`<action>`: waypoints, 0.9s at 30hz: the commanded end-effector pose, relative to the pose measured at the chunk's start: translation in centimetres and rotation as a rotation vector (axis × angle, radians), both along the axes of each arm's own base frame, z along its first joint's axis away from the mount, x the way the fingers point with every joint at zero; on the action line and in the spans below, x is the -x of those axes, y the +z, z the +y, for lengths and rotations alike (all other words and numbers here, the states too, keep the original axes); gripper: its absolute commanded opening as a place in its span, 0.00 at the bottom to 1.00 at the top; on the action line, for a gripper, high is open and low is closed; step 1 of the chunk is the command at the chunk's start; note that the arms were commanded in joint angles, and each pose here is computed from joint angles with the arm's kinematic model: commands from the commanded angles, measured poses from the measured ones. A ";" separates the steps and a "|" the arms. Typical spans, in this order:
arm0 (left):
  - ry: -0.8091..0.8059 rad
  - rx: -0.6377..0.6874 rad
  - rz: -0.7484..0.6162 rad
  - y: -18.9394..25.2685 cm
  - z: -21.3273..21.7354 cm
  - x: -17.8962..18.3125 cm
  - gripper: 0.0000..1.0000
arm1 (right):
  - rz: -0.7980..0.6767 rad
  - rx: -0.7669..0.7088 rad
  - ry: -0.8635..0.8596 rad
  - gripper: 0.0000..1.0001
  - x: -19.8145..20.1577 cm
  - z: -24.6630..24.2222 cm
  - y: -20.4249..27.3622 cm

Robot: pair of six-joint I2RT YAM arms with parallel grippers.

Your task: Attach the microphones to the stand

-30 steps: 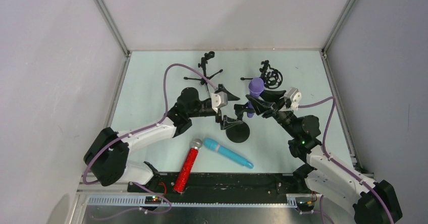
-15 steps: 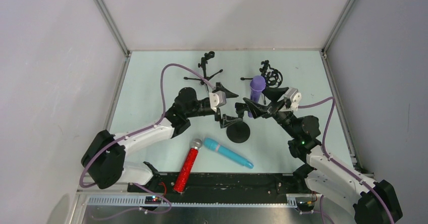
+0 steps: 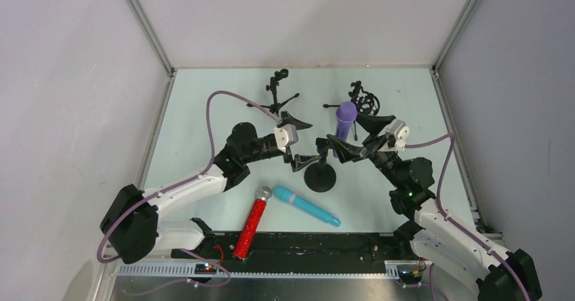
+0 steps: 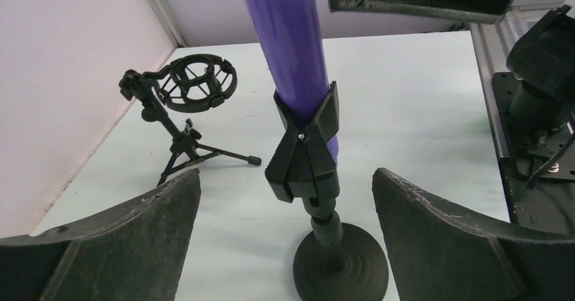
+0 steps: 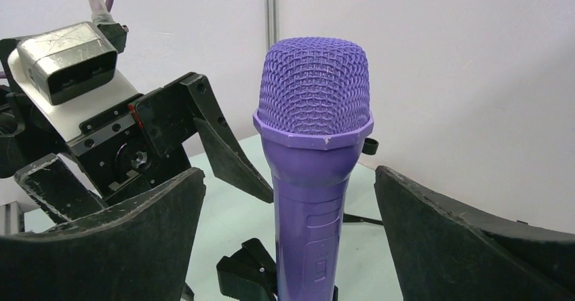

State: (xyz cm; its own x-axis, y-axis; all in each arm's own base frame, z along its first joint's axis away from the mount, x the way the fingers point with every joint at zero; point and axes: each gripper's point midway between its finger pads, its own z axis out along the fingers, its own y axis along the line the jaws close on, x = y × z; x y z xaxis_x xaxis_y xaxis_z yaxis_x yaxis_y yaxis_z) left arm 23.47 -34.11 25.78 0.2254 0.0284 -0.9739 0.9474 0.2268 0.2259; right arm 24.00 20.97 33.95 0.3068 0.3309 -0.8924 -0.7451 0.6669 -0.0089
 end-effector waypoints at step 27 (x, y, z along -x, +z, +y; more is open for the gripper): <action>-0.012 0.041 0.237 -4.6 -1.1 -0.5 1.00 | 0.192 0.041 -0.139 0.99 1.8 -4.6 -4.6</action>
